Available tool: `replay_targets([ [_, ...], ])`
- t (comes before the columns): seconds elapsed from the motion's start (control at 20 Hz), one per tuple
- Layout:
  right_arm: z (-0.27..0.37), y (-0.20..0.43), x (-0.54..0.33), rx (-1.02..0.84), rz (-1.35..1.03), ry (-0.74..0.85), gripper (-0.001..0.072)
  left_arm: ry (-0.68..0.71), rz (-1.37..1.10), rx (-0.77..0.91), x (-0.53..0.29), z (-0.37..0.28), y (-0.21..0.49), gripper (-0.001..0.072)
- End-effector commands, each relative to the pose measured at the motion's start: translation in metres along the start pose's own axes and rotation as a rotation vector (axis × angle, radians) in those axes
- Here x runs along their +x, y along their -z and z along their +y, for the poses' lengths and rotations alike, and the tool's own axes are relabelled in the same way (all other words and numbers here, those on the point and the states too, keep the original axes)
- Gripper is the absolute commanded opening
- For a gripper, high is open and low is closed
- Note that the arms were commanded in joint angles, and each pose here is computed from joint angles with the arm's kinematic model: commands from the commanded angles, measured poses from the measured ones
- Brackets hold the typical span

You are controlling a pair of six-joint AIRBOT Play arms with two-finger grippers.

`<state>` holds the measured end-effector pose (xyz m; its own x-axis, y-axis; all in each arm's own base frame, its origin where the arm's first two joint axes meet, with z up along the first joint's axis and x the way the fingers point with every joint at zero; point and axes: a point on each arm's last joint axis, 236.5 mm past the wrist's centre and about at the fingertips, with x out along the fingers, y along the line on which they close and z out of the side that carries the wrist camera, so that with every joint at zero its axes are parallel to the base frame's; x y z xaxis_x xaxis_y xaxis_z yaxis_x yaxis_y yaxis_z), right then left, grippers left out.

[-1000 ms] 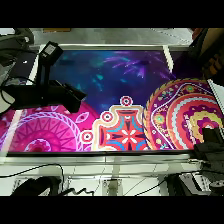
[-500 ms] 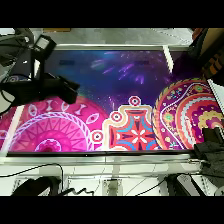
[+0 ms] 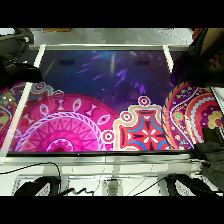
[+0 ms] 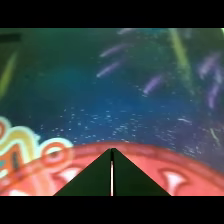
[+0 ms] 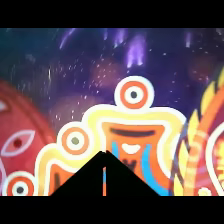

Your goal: Fold the clothes and pants, and hang the long-sleeved shirts on hangers.

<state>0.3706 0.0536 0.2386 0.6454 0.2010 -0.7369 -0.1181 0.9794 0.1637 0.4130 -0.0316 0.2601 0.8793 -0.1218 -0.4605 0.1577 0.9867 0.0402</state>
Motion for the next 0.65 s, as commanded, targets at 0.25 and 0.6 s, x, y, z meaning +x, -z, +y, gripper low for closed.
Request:
replay_targets([
  [0.25, -0.007, 0.057, 0.087, -0.169, 0.266, 0.106, 0.0023, -0.040, -0.005, -0.020, -0.001, 0.016, 0.000, 0.0007],
  [0.6, -0.009, 0.056, 0.093, -0.162, 0.271, 0.105, 0.0023, -0.040, -0.005, -0.020, -0.001, 0.016, 0.000, 0.0006],
])
